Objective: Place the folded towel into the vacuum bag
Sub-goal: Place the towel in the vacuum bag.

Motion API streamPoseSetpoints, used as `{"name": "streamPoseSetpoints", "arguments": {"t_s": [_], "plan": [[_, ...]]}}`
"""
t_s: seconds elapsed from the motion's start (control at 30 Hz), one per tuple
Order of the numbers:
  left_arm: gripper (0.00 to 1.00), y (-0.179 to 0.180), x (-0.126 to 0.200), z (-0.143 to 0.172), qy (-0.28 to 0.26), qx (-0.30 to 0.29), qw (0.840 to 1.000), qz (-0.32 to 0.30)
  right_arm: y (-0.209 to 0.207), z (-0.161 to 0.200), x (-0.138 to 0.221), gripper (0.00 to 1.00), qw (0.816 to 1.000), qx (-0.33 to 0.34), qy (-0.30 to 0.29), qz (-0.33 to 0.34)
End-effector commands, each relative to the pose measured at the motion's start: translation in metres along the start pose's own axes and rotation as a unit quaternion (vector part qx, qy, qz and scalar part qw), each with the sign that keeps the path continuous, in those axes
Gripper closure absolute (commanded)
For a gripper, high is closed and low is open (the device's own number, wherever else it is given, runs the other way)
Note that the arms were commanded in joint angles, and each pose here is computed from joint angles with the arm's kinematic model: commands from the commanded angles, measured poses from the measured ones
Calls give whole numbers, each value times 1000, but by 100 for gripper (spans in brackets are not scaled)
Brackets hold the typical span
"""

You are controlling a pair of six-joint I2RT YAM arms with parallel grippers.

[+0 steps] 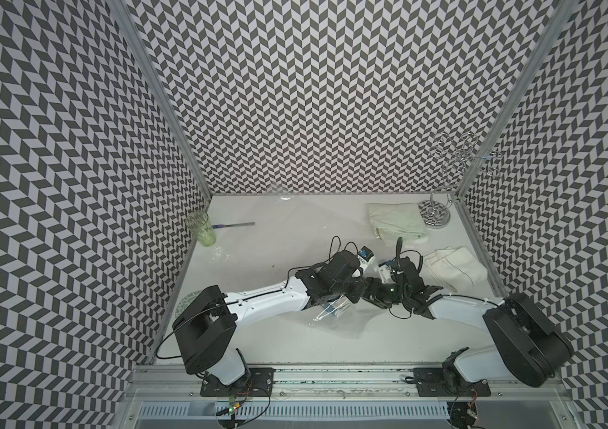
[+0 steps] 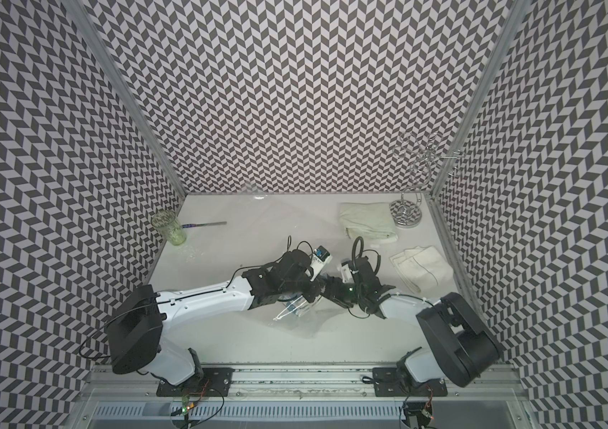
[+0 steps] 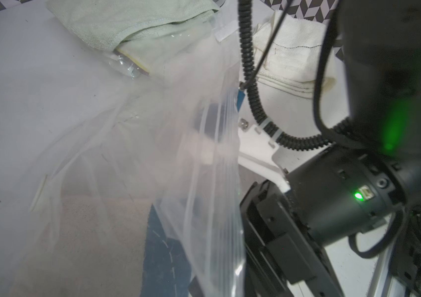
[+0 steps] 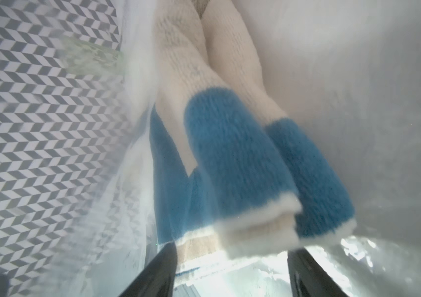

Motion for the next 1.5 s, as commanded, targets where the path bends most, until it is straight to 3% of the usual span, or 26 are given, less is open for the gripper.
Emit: {"name": "streamPoseSetpoints", "arguments": {"t_s": [0.0, 0.17, 0.3, 0.4, 0.53, 0.6, 0.77, 1.0, 1.17, 1.3, 1.33, 1.4, 1.47], "plan": [[95, -12, 7, -9, -31, 2, 999, 37, 5, 13, -2, 27, 997, -62, -21, -31], [95, -17, 4, -9, -27, -4, 999, 45, 4, 27, -19, 24, 992, -108, -11, -56], [96, -19, 3, -9, -24, -11, 998, 49, 11, 19, -24, 28, 992, -100, -47, -65], [95, -20, 4, -10, -23, -16, 998, 53, 16, 9, -22, 40, 990, -80, -96, -70], [96, -21, 2, -11, -16, -23, 998, 57, 25, 0, -25, 73, 988, -44, -115, -92], [96, -21, 3, -11, -14, -27, 998, 55, 32, -5, -25, 85, 985, -18, -113, -128], [95, -20, 6, -9, -14, -33, 998, 52, 48, -11, -33, 100, 975, 81, -6, -209], [94, -19, 4, -8, -14, -35, 998, 51, 49, 17, -18, 100, 944, 167, 123, -258], [91, -19, 4, -6, -13, -35, 998, 58, 53, 15, -12, 100, 935, 205, 143, -254], [82, -24, 4, -8, -15, -31, 996, 80, 49, 6, -34, 100, 943, 192, 143, -229], [79, -25, 4, -9, -16, -29, 996, 83, 42, 4, -43, 100, 953, 175, 135, -208], [69, -26, 8, -12, -14, -19, 996, 82, 29, 1, -54, 100, 965, 151, 127, -171], [53, -26, 20, -15, -16, -1, 997, 76, 16, 0, -59, 100, 977, 130, 110, -126]]}}
Point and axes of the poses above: each gripper's point midway between its finger pads, its own x axis back along the fingers, its own y axis along the line the jaws close on, z = x × y, the point moved 10 cm from there along x, back along the fingers, and after that the axes turned 7 degrees about x, right-handed, at the moved point
